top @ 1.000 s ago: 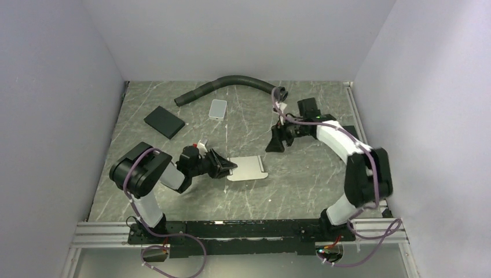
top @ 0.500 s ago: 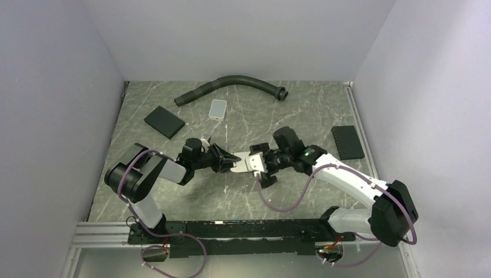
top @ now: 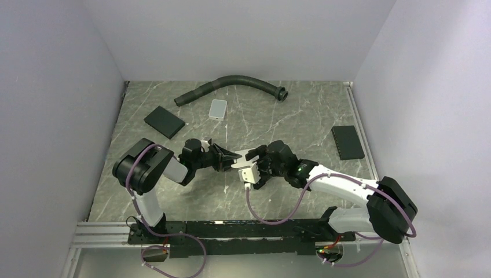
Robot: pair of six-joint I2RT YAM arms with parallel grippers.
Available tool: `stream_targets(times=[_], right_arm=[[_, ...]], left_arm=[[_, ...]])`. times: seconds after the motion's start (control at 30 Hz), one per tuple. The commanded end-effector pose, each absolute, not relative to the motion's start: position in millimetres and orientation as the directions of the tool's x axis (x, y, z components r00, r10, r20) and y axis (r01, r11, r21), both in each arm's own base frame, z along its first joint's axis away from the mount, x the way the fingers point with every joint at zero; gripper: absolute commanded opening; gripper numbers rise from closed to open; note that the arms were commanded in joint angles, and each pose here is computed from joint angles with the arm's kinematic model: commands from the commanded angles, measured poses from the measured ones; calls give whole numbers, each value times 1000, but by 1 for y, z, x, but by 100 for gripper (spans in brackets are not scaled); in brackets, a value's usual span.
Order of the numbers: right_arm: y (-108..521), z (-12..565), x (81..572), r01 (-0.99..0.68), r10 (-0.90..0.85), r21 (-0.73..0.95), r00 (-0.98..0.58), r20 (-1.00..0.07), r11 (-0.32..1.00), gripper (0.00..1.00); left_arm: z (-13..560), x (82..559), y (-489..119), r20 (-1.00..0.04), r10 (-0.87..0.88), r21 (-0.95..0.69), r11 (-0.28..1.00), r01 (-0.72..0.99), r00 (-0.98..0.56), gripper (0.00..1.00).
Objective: Fold the paper box
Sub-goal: Close the paper box at the center of the board.
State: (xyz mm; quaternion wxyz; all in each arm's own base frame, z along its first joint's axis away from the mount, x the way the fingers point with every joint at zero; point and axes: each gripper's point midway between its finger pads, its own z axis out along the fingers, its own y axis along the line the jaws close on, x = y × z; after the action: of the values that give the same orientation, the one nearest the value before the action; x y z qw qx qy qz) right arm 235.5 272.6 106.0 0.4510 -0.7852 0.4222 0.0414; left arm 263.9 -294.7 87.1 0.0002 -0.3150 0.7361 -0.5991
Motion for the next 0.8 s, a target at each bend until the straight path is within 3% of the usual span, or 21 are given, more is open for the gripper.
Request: stream_targets(times=[0.0, 0.13, 0.5, 0.77], right_arm=[[281, 125, 256, -597, -630, -780, 683, -370, -189, 78], [281, 118, 254, -569, -633, -791, 703, -326, -225, 72], [283, 119, 252, -568, -630, -784, 710, -314, -249, 37], [283, 118, 246, -581, -616, -770, 716, -329, -264, 31]], left_arm=[[112, 265, -299, 364, -411, -915, 10, -404, -836, 23], [116, 263, -298, 359, -398, -922, -11, -387, -844, 26], [127, 263, -299, 336, -357, -942, -113, -317, -872, 35], [136, 260, -297, 252, -364, -968, -97, -232, -897, 64]])
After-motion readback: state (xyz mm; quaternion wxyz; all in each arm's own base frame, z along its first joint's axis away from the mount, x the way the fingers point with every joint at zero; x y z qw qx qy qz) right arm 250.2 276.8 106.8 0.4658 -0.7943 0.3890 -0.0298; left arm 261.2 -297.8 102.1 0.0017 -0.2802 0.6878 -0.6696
